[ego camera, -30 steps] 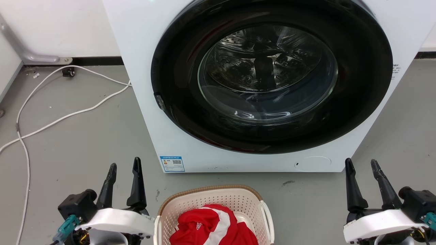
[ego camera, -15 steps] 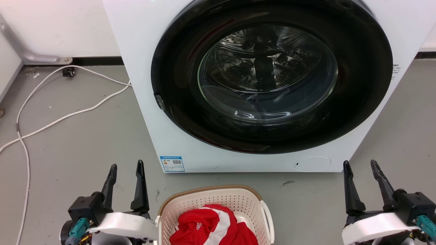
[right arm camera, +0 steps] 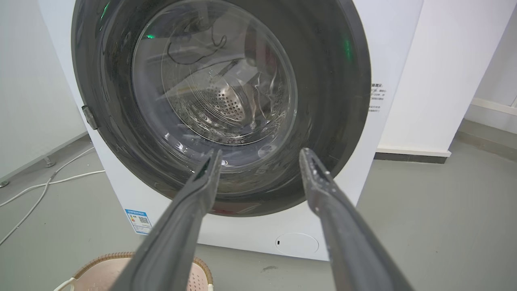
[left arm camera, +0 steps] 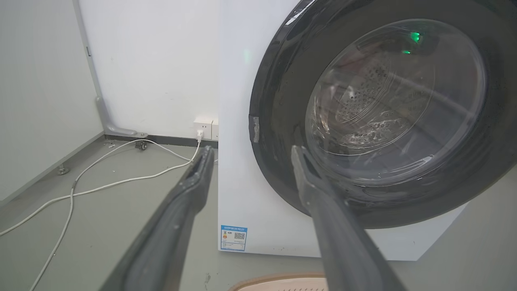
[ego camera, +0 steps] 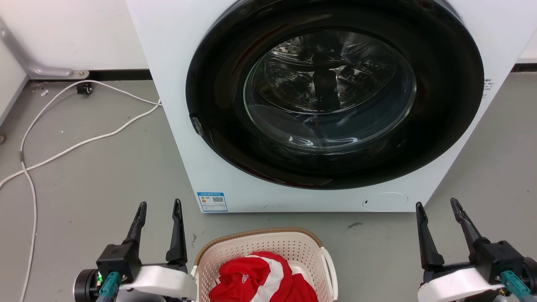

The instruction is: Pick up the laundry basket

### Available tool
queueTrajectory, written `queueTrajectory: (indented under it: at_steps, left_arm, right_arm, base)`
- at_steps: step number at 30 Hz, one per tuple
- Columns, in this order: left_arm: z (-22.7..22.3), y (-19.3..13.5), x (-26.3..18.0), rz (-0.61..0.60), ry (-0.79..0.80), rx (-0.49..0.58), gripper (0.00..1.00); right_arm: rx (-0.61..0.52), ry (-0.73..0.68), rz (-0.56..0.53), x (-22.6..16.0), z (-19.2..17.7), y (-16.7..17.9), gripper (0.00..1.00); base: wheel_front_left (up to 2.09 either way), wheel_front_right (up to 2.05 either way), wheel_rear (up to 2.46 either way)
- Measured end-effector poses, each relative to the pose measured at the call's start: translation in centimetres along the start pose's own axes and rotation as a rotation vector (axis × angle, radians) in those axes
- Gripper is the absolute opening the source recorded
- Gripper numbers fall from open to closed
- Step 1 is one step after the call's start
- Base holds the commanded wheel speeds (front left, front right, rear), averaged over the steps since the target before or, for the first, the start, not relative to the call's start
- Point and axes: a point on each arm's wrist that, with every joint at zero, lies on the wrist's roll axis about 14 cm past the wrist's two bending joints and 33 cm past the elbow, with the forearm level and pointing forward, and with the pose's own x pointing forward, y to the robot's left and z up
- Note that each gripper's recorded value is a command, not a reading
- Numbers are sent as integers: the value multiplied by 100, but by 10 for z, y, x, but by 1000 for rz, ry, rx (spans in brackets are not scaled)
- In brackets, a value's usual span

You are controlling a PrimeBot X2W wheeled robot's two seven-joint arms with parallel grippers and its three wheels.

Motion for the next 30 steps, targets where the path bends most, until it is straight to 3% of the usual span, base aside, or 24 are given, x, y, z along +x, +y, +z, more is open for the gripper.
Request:
queueTrajectory:
  at_steps: [15,30]
  left_arm:
    - [-2,-3,-4,-22,-8,104,100]
    - [-3,-1,-6,-17,-4,105,100]
  right_arm:
    - [-64,-13,17,-2,1,3,100]
    - [2,-9,-13,-4,-2,-4,100]
  base:
    - [0,0,0]
    - [0,0,0]
